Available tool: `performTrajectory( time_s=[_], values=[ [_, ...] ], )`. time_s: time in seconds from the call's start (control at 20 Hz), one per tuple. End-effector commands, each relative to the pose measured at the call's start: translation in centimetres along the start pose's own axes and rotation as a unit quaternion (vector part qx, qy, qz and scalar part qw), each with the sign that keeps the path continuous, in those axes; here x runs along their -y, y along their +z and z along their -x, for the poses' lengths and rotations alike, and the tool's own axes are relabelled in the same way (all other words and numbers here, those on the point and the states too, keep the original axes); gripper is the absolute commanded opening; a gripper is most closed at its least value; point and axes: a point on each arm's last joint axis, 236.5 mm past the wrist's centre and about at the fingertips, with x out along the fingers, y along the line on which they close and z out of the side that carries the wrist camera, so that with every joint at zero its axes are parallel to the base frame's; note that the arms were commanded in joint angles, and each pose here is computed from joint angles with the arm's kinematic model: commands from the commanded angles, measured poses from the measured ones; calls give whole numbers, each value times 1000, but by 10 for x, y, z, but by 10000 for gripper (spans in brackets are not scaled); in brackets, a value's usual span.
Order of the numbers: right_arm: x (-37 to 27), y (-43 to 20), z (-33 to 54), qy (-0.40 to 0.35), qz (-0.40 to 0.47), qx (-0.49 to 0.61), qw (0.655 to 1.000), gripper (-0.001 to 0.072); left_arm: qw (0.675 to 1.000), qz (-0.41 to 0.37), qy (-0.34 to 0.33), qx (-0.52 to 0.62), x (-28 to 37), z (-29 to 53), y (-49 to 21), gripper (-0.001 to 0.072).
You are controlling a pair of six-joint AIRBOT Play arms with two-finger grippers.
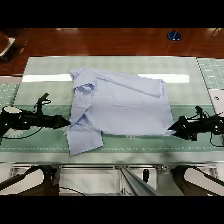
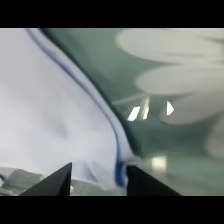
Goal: Fold the shirts.
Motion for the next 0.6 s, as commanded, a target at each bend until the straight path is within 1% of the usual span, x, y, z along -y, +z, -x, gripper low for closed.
performTrajectory(
  time_s=[0.0,0.05,0.1,0.15,0.2,0.3,0.35,0.4,0.45,0.5,0.55],
  values=[
    [-27,20,-11,30,2,35,999,340,1000,1,-1,2,0,0,1,21],
    [-39,20,-12,41,19,36,998,226,1000,2,-2,9,1,0,5,22],
    [-55,18,-12,56,55,32,996,40,1000,-2,1,17,2,3,12,21],
    [-78,15,-8,79,93,27,992,21,1000,-3,-1,28,6,9,23,22],
    [-104,15,2,93,126,27,987,20,999,0,-13,44,17,18,39,21],
    [-162,27,43,103,209,69,970,20,992,-12,-70,105,62,50,89,21],
    [-201,36,79,110,254,117,954,20,982,-17,-109,153,94,76,120,21],
    [-239,39,118,118,294,166,934,20,967,-26,-149,204,127,106,148,21],
    [-276,39,166,122,331,222,909,20,945,-49,-192,259,166,146,173,21],
    [-306,35,215,120,359,279,882,20,921,-78,-226,309,205,188,191,21],
    [-326,27,261,110,380,331,857,20,899,-100,-247,348,238,226,201,21]
  ],
)
